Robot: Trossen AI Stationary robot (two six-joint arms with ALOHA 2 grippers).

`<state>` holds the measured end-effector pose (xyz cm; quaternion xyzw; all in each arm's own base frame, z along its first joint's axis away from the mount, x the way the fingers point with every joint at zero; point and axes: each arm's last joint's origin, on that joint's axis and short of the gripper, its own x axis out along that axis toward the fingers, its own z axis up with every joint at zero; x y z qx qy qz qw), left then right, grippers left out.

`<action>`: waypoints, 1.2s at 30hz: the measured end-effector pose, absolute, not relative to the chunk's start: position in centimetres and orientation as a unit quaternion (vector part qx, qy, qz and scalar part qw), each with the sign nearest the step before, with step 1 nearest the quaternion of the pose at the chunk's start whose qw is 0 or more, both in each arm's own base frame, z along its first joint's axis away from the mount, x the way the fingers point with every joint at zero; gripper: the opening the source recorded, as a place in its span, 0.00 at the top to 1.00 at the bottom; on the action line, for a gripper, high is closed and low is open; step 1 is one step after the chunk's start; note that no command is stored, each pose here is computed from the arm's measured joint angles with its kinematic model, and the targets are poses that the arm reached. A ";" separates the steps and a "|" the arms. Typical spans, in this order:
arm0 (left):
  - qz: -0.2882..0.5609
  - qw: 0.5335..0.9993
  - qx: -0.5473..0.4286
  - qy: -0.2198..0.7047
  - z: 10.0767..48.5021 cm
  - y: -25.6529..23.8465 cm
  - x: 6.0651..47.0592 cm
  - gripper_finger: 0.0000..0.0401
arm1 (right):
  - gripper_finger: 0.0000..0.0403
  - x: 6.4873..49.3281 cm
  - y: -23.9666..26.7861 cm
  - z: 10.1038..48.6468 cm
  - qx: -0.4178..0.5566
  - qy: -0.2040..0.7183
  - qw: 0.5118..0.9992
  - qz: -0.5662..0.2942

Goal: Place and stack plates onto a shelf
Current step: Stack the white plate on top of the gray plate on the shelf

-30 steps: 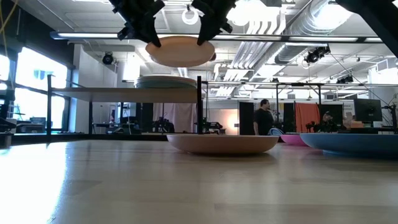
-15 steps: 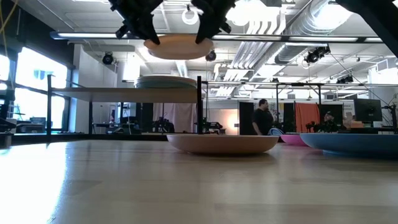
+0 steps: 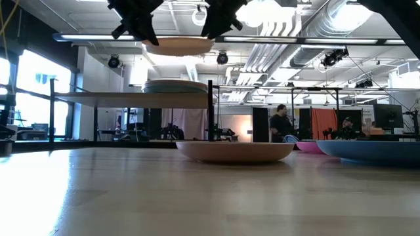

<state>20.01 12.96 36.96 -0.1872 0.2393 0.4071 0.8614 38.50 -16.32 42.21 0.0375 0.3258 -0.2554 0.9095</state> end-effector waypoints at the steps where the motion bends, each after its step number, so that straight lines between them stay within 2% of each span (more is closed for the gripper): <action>1: 0.413 0.858 -0.189 0.239 36.9 13.2 19.8 1.00 | 0.66 38.3 -16.4 42.4 0.038 0.323 0.910 -0.259; 14: 0.462 0.811 -0.270 0.236 36.0 16.4 17.7 1.00 | 0.66 36.0 -17.3 44.6 0.035 0.289 0.909 -0.299; 36: 0.461 0.774 -0.308 0.306 31.6 19.9 20.4 0.99 | 0.66 36.1 -17.2 44.5 0.034 0.295 0.908 -0.296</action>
